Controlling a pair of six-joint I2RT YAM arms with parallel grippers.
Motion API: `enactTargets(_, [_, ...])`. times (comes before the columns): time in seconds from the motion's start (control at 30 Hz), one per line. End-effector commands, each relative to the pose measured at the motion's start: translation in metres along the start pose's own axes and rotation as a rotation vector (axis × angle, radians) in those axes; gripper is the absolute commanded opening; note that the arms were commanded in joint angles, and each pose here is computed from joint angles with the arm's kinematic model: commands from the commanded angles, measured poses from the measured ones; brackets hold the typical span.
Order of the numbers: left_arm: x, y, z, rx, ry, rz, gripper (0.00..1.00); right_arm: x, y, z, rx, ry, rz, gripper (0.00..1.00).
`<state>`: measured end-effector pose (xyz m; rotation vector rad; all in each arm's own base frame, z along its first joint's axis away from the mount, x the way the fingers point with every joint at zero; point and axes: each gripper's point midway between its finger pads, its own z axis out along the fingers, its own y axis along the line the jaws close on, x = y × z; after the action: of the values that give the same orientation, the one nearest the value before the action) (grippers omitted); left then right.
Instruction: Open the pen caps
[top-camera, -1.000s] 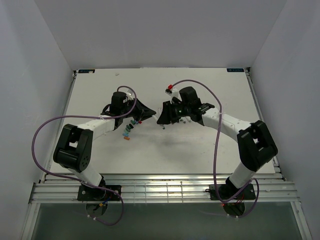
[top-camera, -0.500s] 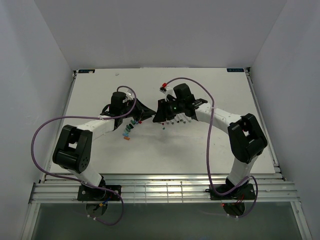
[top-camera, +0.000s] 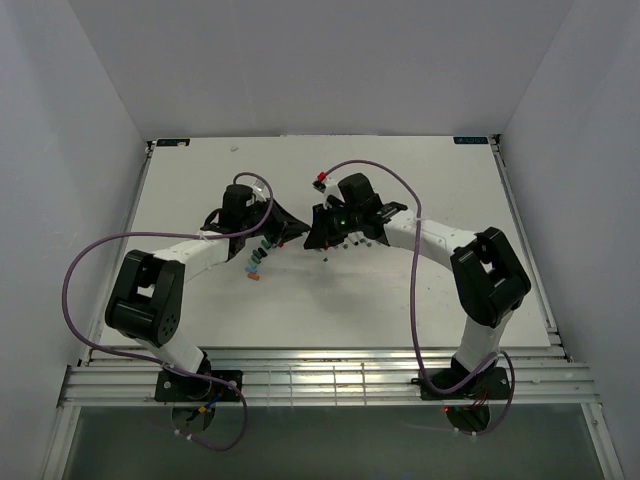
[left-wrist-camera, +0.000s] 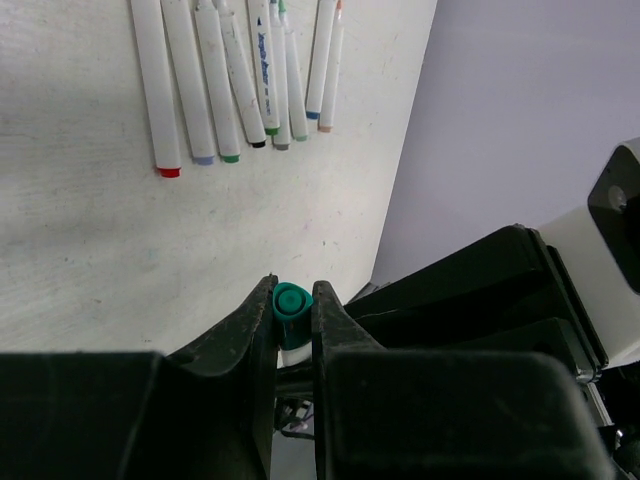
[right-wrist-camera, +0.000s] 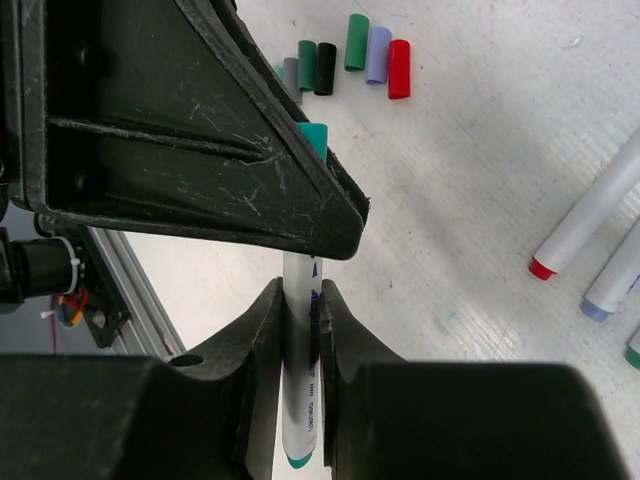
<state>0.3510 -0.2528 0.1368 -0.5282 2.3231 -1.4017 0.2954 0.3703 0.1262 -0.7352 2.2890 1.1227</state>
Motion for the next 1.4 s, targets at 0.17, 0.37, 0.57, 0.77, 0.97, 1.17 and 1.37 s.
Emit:
enactTargets(0.17, [-0.069, -0.053, -0.023, 0.088, -0.221, 0.168, 0.0, 0.081, 0.025, -0.009, -0.004, 0.097, 0.017, 0.08])
enactTargets(0.37, [-0.104, -0.054, -0.037, 0.066, -0.295, 0.192, 0.0, 0.098, 0.044, -0.025, -0.059, 0.069, 0.016, 0.08])
enactTargets(0.57, [-0.1, -0.047, -0.045, 0.037, -0.298, 0.208, 0.0, 0.075, 0.051, -0.032, -0.047, 0.017, -0.029, 0.08])
enactTargets(0.77, [-0.073, -0.015, -0.074, -0.115, -0.298, 0.223, 0.0, 0.032, -0.009, -0.044, 0.155, -0.041, -0.02, 0.08])
enactTargets(0.97, [-0.016, 0.041, -0.103, -0.246, -0.238, 0.131, 0.0, -0.024, -0.091, -0.096, 0.289, -0.189, 0.107, 0.08])
enactTargets(1.17, [0.011, 0.084, -0.118, -0.373, -0.225, 0.027, 0.0, -0.049, -0.16, -0.144, 0.428, -0.263, 0.182, 0.08])
enactTargets(1.37, [0.029, 0.112, -0.116, -0.438, -0.18, -0.064, 0.0, -0.05, -0.21, -0.176, 0.557, -0.276, 0.227, 0.08])
